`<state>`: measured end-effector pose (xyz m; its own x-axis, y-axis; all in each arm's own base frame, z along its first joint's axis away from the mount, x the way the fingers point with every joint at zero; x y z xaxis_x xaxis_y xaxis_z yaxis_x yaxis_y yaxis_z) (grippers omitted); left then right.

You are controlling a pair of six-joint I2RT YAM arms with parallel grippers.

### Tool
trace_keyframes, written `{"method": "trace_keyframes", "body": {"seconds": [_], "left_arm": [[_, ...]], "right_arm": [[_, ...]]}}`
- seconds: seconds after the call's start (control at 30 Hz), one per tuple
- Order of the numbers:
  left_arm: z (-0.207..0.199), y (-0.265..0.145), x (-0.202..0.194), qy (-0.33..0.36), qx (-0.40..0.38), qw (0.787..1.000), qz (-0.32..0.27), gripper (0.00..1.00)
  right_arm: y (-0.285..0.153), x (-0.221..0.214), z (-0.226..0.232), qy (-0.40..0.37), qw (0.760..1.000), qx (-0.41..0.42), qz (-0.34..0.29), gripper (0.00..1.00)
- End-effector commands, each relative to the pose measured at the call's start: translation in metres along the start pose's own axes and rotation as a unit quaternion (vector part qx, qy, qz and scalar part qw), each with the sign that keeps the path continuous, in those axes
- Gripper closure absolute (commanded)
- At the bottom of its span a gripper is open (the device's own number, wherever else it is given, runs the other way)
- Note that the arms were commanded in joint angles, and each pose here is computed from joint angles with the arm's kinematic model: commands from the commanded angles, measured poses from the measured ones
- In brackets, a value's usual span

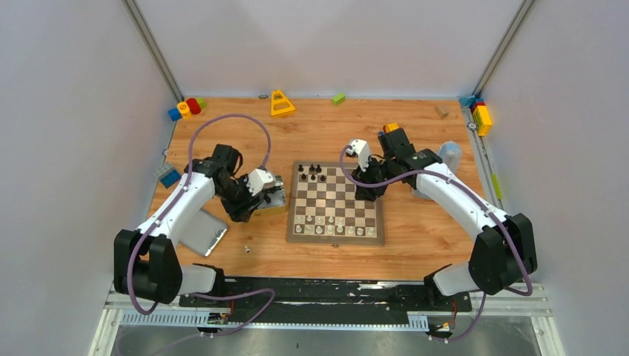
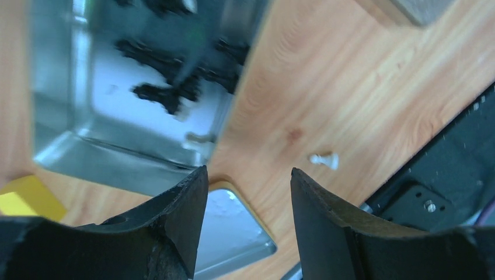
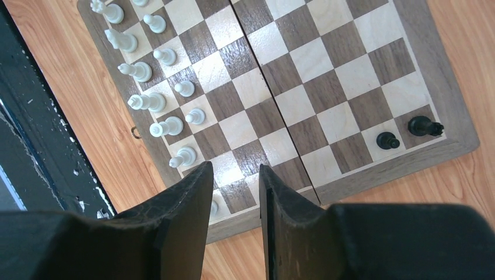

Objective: Set up the chess pieces on the board
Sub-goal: Pick up the chess piece at the center of the board.

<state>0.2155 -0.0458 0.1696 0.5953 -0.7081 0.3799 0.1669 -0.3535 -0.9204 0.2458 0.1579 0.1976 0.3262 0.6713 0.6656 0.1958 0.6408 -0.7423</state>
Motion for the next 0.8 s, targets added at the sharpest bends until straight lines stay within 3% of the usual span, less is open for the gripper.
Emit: {"method": "trace_keyframes", "body": {"seconds": [0.0,0.17,0.43,0.77], "left_arm": [[-0.026,0.002,-0.022,0.076,-0.029,0.996,0.045,0.38],[-0.044,0.021,-0.044,0.157,-0.018,0.981,0.109,0.38],[-0.054,0.031,-0.062,0.196,-0.044,0.968,0.15,0.37],[-0.049,0.049,-0.065,0.216,-0.01,0.965,0.147,0.37]], "right_arm": [[-0.013,0.012,-0.004,-0.003,0.999,-0.007,-0.053,0.64],[-0.012,0.005,-0.01,0.007,0.999,-0.011,-0.052,0.65],[-0.006,-0.006,-0.012,0.021,0.999,-0.013,-0.045,0.65],[-0.001,-0.012,-0.012,0.031,0.999,-0.007,-0.038,0.65]]}}
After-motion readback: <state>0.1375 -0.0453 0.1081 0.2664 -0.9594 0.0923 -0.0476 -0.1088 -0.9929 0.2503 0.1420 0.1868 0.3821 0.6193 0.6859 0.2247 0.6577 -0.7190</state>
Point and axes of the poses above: each gripper's point midway between its finger pads, its own y axis out along the fingers, its own z axis along the line the jaws close on, x = y × z, the point moved 8 cm from there along -y, back along the fingers, and after that the axes turned 6 degrees about -y, right-handed, at the moved point
